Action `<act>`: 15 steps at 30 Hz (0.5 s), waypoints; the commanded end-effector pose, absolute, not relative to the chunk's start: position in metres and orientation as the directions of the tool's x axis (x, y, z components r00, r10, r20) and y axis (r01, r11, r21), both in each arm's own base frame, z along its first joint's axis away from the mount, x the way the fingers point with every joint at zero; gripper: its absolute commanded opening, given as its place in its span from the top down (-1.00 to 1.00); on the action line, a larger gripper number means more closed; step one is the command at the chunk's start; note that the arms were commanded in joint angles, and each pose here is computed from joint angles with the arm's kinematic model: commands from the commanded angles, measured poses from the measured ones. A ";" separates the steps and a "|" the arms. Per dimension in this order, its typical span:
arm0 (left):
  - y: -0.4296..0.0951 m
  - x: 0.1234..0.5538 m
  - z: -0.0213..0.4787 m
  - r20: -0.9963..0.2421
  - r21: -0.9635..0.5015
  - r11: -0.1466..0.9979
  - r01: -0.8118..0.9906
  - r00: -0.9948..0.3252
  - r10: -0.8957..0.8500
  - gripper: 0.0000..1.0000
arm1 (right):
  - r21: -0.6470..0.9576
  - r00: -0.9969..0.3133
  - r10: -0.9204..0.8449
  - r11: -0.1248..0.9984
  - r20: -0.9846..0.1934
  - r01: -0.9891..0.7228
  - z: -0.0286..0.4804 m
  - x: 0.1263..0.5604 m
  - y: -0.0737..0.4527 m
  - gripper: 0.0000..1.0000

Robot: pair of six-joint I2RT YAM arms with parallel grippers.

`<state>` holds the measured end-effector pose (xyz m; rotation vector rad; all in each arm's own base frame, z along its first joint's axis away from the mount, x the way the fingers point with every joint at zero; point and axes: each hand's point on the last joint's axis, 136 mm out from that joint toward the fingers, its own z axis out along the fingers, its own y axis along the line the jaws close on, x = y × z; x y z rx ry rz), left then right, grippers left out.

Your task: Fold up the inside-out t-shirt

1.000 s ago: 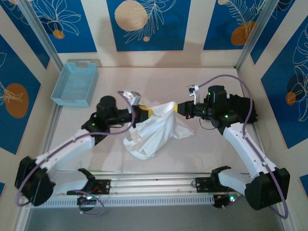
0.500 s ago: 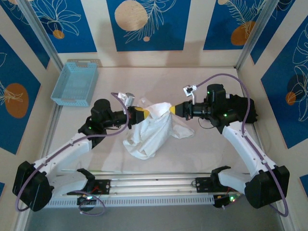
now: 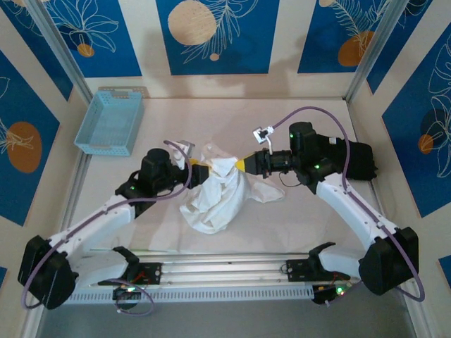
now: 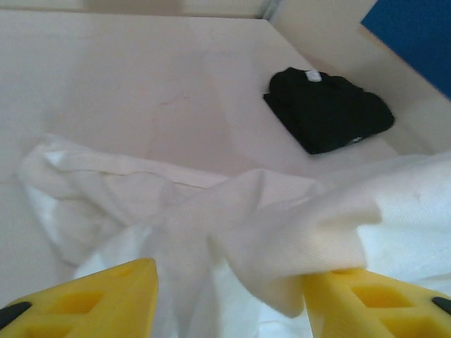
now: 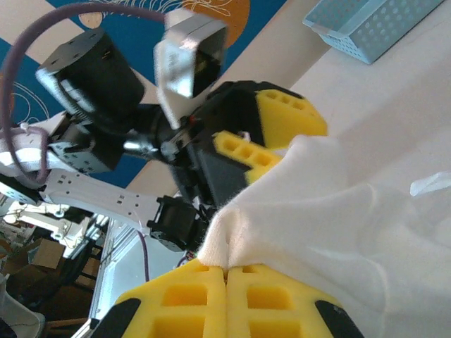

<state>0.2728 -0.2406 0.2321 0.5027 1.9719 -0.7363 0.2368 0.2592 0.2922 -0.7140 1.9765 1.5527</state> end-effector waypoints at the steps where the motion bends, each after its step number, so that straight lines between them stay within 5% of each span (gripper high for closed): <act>1: -0.235 0.259 0.243 -0.922 -0.125 0.760 0.638 -0.358 0.149 -0.21 | 0.694 -0.714 -0.084 0.180 -0.695 -0.697 0.303 0.239 0.263 1.00; 3: -0.246 0.249 0.252 -0.934 -0.096 0.719 0.689 -0.311 0.173 -0.16 | 0.699 -0.721 -0.085 0.187 -0.688 -0.690 0.300 0.241 0.263 1.00; 6: -0.269 0.235 0.260 -0.945 -0.065 0.628 0.776 -0.249 0.210 0.24 | 0.704 -0.726 -0.085 0.192 -0.683 -0.684 0.298 0.243 0.264 1.00; 8: -0.283 0.228 0.262 -0.946 -0.068 0.561 0.825 -0.232 0.227 0.33 | 0.702 -0.725 -0.085 0.196 -0.683 -0.685 0.298 0.244 0.264 1.00; 15: -0.299 0.251 0.248 -0.927 -0.067 0.584 0.809 -0.267 0.263 0.13 | 0.699 -0.723 -0.088 0.196 -0.686 -0.687 0.299 0.243 0.263 1.00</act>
